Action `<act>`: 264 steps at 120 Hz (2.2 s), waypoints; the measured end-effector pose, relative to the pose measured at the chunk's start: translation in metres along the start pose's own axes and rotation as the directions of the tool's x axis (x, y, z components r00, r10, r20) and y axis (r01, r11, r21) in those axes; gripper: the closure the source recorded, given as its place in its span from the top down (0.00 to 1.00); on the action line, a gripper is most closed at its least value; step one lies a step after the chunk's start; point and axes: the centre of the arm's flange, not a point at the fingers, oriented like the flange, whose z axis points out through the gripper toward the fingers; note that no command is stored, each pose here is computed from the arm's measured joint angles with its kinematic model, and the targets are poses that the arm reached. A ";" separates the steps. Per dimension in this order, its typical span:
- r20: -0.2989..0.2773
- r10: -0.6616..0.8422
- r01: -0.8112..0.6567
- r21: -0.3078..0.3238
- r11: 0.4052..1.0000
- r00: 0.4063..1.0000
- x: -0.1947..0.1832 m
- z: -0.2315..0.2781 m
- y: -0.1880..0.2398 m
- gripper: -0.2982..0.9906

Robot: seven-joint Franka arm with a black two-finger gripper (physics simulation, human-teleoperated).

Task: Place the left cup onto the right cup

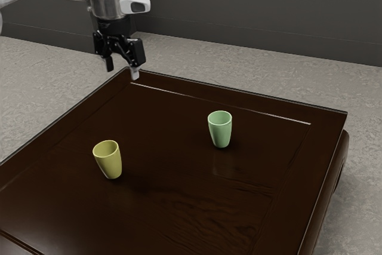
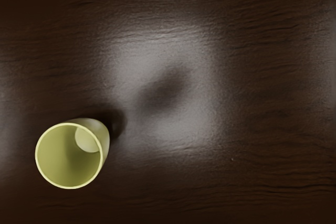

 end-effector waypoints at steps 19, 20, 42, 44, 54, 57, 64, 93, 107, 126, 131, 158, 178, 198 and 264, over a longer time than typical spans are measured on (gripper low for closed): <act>0.018 0.002 -0.002 -0.004 1.000 1.000 -0.001 0.011 0.002 0.77; 0.024 0.002 -0.002 -0.004 1.000 1.000 -0.001 0.014 0.001 0.77; 0.143 -0.016 0.018 -0.015 1.000 0.990 -0.009 0.093 -0.008 0.77; 0.148 -0.014 0.017 -0.016 1.000 0.989 -0.009 0.100 -0.008 0.77; 0.164 -0.009 0.012 -0.017 1.000 0.986 -0.010 0.127 -0.004 0.77; 0.168 -0.008 0.011 -0.017 1.000 0.986 -0.011 0.136 -0.004 0.77; 0.171 -0.008 0.011 -0.017 1.000 0.985 -0.012 0.155 -0.003 0.77; 0.131 -0.011 0.013 -0.017 1.000 0.991 -0.011 0.209 -0.004 0.77; 0.136 -0.009 0.012 -0.019 1.000 0.991 -0.016 0.239 -0.003 0.77; 0.113 -0.010 0.013 -0.020 1.000 0.994 -0.015 0.256 -0.001 0.77; 0.104 -0.011 0.013 -0.020 1.000 0.995 -0.014 0.257 -0.001 0.77; 0.053 -0.029 0.030 -0.015 0.999 0.998 -0.007 0.246 -0.012 0.77; 0.043 -0.064 0.064 -0.013 0.998 0.997 -0.008 0.242 -0.034 0.77; 0.048 -0.089 0.090 -0.013 0.996 0.995 -0.011 0.242 -0.056 0.77; 0.100 -0.090 0.093 -0.022 0.995 0.991 -0.014 0.270 -0.080 0.77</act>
